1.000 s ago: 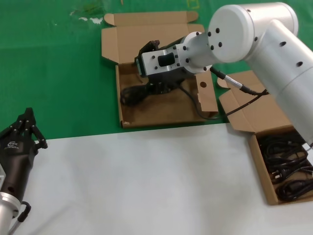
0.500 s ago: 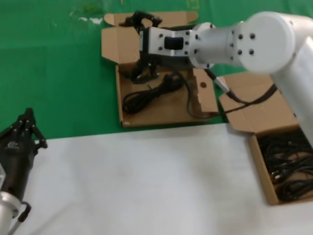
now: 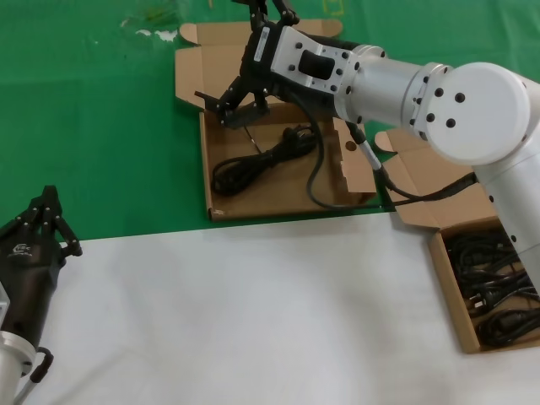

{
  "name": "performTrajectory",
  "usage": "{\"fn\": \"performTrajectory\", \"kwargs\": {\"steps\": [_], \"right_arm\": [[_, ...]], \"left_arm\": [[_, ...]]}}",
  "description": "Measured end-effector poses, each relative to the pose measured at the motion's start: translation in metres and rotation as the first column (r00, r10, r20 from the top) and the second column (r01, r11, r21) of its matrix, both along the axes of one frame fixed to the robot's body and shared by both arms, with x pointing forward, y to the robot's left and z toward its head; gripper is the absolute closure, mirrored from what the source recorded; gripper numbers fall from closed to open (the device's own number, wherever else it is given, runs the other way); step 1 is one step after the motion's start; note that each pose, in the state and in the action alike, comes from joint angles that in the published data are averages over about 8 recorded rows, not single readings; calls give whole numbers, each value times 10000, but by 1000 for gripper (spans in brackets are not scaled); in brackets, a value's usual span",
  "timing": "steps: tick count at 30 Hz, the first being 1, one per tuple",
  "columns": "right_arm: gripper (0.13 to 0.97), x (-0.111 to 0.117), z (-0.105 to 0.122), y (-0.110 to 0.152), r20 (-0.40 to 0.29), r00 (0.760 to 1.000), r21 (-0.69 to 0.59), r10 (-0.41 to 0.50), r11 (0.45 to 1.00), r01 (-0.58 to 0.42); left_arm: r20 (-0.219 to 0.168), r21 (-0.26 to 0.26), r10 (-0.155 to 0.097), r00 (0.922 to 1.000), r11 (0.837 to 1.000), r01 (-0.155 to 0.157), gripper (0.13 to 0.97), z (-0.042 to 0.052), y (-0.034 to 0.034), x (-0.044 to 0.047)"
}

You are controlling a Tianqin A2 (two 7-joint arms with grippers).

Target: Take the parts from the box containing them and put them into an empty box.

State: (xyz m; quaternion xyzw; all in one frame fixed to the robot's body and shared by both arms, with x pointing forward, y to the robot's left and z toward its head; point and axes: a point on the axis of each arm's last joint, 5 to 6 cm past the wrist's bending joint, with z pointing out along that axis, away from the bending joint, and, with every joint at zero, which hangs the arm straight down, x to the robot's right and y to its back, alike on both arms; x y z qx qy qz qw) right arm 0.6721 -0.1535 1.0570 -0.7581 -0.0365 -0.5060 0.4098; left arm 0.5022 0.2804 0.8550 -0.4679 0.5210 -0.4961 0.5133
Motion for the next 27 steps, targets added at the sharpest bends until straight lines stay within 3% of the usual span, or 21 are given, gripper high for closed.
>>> {"fn": "performTrajectory", "kwargs": {"steps": [7, 11, 19, 23, 27], "right_arm": [[161, -20, -56, -18, -43, 10000, 265, -35, 9996, 36], [149, -54, -149, -49, -114, 9999, 698, -104, 9975, 112], [130, -155, -383, -139, -320, 9988, 1806, -361, 9827, 413], [130, -216, -506, -193, -451, 9975, 2374, -543, 9693, 635], [130, -279, -626, -249, -593, 9954, 2908, -751, 9526, 892]], "left_arm": [[0, 0, 0, 10000, 10000, 0, 923, 0, 0, 0], [0, 0, 0, 10000, 10000, 0, 903, 0, 0, 0], [0, -2, 0, 10000, 10000, 0, 785, 0, 0, 0], [0, 1, 0, 10000, 10000, 0, 785, 0, 0, 0], [0, 3, 0, 10000, 10000, 0, 693, 0, 0, 0]]}}
